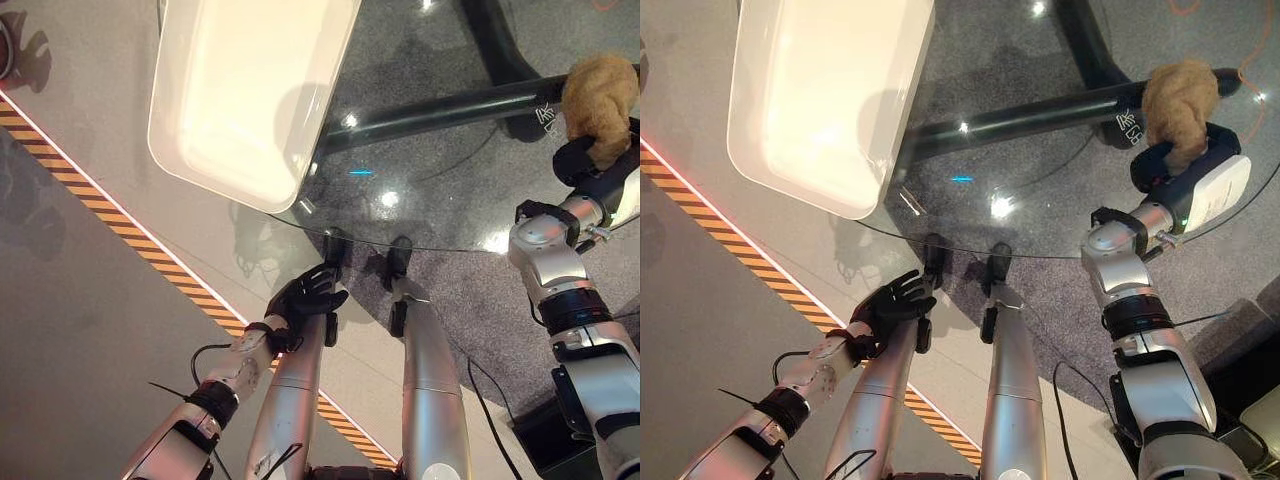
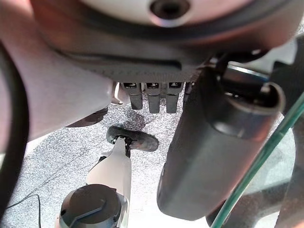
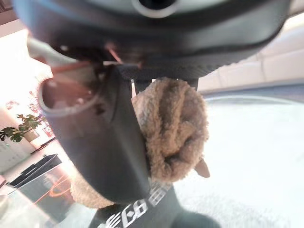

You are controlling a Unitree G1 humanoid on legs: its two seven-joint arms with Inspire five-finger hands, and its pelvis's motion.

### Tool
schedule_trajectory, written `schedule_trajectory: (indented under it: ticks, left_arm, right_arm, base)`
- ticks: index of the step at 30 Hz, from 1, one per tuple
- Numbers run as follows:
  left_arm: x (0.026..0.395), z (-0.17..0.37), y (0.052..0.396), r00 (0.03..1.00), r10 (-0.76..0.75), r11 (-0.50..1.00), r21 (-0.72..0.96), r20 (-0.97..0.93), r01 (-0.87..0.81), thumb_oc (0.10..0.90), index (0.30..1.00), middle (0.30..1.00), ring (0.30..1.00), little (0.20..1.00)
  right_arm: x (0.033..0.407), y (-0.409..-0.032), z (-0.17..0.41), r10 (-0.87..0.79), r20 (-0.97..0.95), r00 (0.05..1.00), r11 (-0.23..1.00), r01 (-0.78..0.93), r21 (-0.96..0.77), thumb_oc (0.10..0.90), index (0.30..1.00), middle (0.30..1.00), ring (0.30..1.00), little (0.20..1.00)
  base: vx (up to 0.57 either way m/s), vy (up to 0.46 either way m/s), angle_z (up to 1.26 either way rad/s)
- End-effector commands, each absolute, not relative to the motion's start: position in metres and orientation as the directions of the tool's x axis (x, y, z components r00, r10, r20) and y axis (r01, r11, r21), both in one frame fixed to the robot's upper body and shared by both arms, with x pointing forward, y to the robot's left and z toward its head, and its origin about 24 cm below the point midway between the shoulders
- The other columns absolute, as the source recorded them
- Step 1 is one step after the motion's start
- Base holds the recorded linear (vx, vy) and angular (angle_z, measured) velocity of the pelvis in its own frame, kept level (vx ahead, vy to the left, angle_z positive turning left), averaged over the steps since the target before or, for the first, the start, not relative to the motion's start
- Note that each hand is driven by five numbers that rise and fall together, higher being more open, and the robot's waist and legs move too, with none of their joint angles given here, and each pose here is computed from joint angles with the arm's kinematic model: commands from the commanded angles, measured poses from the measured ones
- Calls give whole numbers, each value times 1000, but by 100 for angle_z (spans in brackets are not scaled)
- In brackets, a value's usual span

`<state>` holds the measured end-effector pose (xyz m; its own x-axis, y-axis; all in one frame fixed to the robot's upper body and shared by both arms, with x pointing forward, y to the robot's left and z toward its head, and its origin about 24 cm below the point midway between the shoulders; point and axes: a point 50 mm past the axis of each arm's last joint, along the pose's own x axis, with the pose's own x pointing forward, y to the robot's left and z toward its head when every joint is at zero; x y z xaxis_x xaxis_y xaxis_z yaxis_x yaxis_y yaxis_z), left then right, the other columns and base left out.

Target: Wipe the table with a cloth and put it in the basket.

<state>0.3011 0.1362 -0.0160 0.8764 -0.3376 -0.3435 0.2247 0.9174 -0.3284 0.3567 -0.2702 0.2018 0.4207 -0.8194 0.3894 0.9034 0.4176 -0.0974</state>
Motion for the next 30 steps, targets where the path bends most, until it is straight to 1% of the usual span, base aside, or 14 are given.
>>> schedule_trajectory:
  ticks: [1, 4, 5, 7, 8, 10, 11, 18, 19, 21, 24, 26, 27, 30]
  left_arm:
    - [245, -71, 127, 761, -381, 905, -380, -525, 191, 800, 900, 900, 900, 900]
    - [245, -72, 126, 761, -384, 903, -384, -523, 192, 800, 900, 900, 900, 900]
    - [245, -72, 125, 761, -384, 903, -384, -523, 192, 800, 900, 900, 900, 900]
    - [246, -73, 124, 761, -388, 900, -390, -519, 194, 800, 900, 900, 900, 900]
    - [246, -73, 124, 761, -389, 900, -390, -519, 194, 800, 900, 900, 900, 900]
    - [245, -73, 123, 761, -392, 898, -395, -517, 195, 800, 900, 900, 900, 900]
    - [246, -73, 123, 761, -396, 896, -398, -515, 196, 800, 900, 900, 900, 900]
    - [249, -71, 119, 762, -401, 894, -398, -508, 205, 800, 900, 900, 900, 900]
    - [250, -70, 119, 764, -401, 894, -398, -505, 206, 800, 900, 900, 900, 900]
    - [252, -69, 119, 766, -400, 894, -397, -504, 207, 800, 900, 900, 900, 900]
    - [252, -68, 118, 767, -401, 893, -399, -500, 207, 800, 900, 900, 900, 900]
    - [252, -68, 118, 768, -402, 893, -398, -499, 208, 800, 900, 900, 900, 900]
    - [252, -68, 118, 768, -402, 893, -398, -499, 208, 800, 900, 900, 900, 900]
    - [252, -68, 117, 768, -403, 893, -400, -498, 209, 800, 900, 900, 900, 900]
  right_arm:
    - [346, -270, 254, -726, 592, 351, 426, 905, -15, 100, 300, 300, 300, 200]
    - [352, -259, 251, -684, 592, 426, 483, 873, -70, 100, 300, 300, 300, 200]
    - [353, -258, 251, -683, 590, 430, 486, 871, -73, 100, 300, 300, 300, 200]
    - [358, -249, 243, -645, 579, 498, 529, 838, -133, 100, 300, 300, 300, 200]
    - [358, -248, 242, -642, 578, 504, 533, 835, -137, 100, 300, 300, 300, 200]
    - [361, -243, 234, -613, 563, 554, 564, 806, -179, 100, 300, 300, 300, 200]
    - [363, -236, 228, -572, 556, 604, 593, 772, -228, 100, 300, 300, 300, 200]
    - [370, -213, 208, -435, 489, 756, 708, 623, -333, 100, 300, 300, 300, 200]
    - [371, -202, 202, -361, 456, 813, 765, 538, -354, 100, 300, 300, 300, 200]
    - [371, -192, 195, -316, 433, 844, 791, 487, -371, 100, 300, 300, 300, 200]
    - [368, -173, 182, -174, 393, 903, 844, 342, -413, 100, 300, 300, 300, 200]
    - [366, -163, 178, -95, 388, 917, 853, 275, -443, 100, 300, 300, 300, 200]
    - [366, -163, 178, -95, 388, 917, 853, 275, -443, 100, 300, 300, 300, 200]
    - [361, -147, 174, 33, 386, 922, 857, 173, -485, 100, 300, 300, 300, 200]
  base:
    - [0, 0, 0]
    - [1, 10, 0]
    - [-1, 33, 2]
    - [0, 15, 1]
    - [0, 0, 0]
    - [0, 0, 0]
    - [0, 0, 0]
    - [0, 0, 0]
    - [0, 0, 0]
    - [0, 0, 0]
    - [0, 0, 0]
    - [0, 0, 0]
    - [0, 0, 0]
    - [-3, 3, -3]
